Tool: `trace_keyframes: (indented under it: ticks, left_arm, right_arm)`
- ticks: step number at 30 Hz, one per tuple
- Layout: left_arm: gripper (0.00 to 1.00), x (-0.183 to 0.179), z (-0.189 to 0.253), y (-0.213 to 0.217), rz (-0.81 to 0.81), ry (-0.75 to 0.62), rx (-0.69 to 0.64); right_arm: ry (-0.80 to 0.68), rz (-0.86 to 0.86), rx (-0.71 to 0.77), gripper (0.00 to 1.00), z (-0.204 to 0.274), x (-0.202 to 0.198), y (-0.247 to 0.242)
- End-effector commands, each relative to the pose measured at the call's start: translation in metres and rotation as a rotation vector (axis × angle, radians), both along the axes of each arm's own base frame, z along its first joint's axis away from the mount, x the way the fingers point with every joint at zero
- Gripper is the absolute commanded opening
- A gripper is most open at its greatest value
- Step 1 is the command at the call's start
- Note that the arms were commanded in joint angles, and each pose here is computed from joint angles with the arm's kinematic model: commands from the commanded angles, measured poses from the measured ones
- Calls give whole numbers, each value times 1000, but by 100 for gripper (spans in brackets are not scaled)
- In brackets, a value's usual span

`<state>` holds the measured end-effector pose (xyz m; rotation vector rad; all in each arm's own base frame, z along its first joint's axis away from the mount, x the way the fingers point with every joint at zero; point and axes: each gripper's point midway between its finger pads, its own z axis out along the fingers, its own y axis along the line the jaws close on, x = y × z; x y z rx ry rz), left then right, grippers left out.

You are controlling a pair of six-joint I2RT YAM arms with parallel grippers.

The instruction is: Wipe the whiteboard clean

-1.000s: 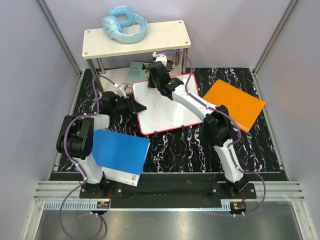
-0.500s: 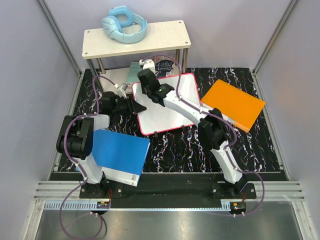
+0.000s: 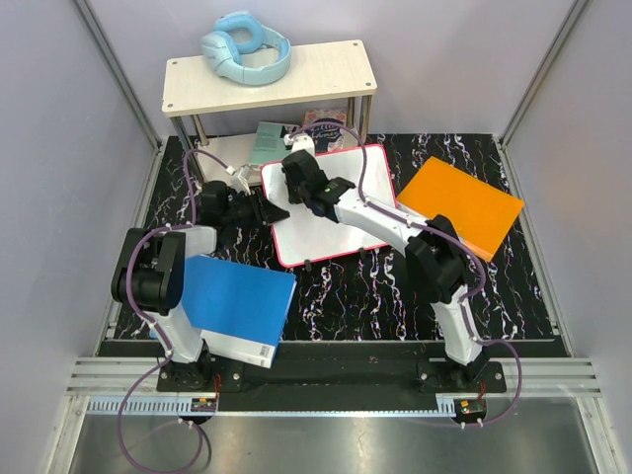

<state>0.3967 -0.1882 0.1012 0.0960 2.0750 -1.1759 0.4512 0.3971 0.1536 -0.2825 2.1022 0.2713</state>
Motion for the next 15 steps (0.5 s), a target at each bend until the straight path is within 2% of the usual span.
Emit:
trace_keyframes:
  ticks: [1,7,15]
  left_arm:
    - [0,2,-31,10,6,-34,137]
    - [0,2,-31,10,6,-36,138]
    - [0,1,-31,10,8,-35,140]
  right_arm:
    - [305,22,-296,0,-113,-39,-72]
    - [419,56,-377,0,-144,-73,-96]
    - [469,-45,-492,0,-161,-93,-137]
